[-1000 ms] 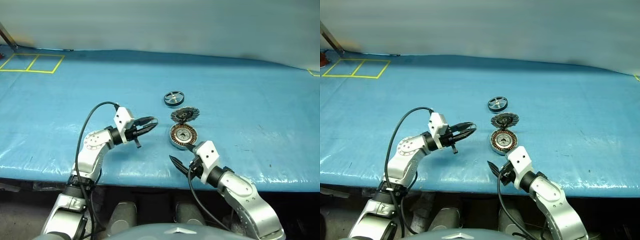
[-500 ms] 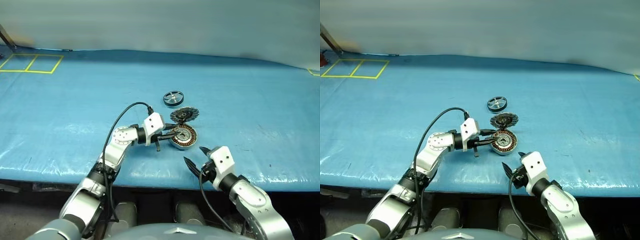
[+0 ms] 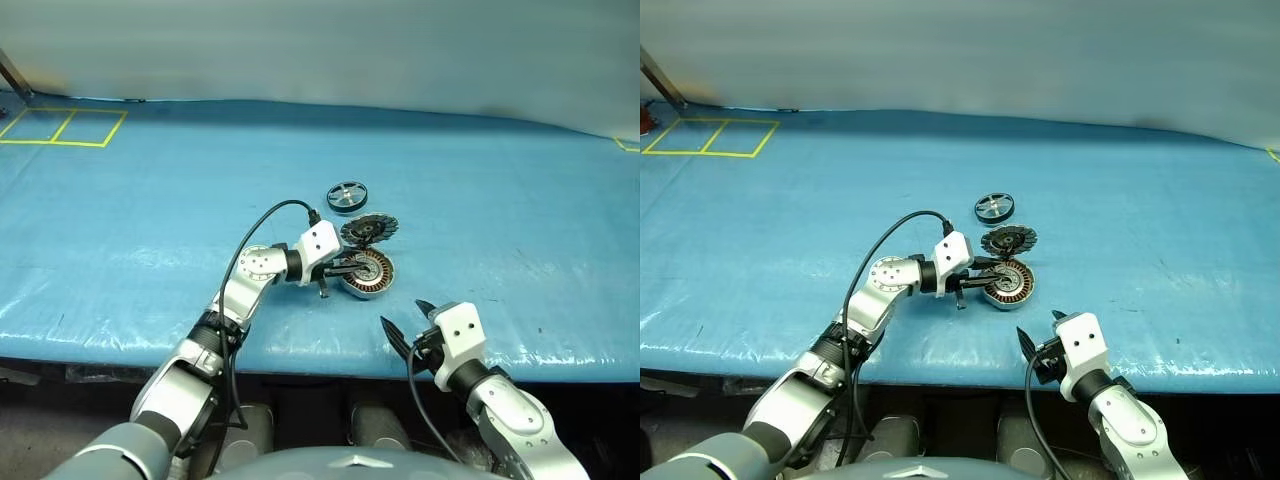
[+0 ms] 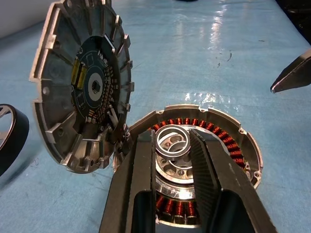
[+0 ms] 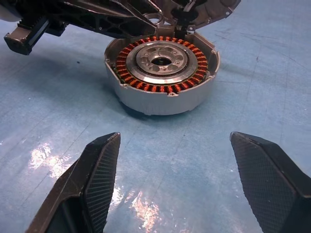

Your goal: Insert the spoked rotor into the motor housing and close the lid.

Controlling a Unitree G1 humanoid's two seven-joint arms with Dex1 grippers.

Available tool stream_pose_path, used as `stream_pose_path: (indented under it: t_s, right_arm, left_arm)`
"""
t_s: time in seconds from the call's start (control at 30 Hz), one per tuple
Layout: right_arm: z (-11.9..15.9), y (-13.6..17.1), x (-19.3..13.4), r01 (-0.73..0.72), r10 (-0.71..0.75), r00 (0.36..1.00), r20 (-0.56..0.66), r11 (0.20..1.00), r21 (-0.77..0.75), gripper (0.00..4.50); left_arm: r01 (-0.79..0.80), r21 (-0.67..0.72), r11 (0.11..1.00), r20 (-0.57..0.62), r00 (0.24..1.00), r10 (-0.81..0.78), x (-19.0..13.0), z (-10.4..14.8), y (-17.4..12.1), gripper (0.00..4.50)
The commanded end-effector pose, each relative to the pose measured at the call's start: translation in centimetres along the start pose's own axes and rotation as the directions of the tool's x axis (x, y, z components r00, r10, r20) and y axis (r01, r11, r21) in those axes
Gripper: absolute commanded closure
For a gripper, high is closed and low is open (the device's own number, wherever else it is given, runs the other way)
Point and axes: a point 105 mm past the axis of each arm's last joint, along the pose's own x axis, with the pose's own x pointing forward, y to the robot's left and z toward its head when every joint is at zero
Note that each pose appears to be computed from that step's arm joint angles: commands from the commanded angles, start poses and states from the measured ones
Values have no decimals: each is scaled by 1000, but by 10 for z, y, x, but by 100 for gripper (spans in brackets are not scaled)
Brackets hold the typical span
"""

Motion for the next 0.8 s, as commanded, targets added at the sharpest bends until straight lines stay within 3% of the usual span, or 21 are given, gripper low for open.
stream_pose_path:
  t_s: [0.03, 0.2, 0.4, 0.8]
  right_arm:
    - [8, -7, -2, 31, -31, 999, 28, 999, -32, 70]
    - [6, -4, 2, 25, -24, 999, 21, 999, -38, 70]
    - [3, 0, 4, 14, -13, 1000, 8, 999, -50, 70]
    - [-1, 2, 5, 14, -15, 1000, -10, 998, -59, 70]
  left_arm:
    - [16, -23, 1000, 9, 1000, -15, 4, 12, 3, 383]
    - [-4, -122, 993, -62, 998, -4, 9, 8, 8, 383]
    - [47, -101, 994, -34, 998, -50, 13, 14, -1, 383]
    - [74, -46, 996, -115, 990, -79, 16, -1, -9, 383]
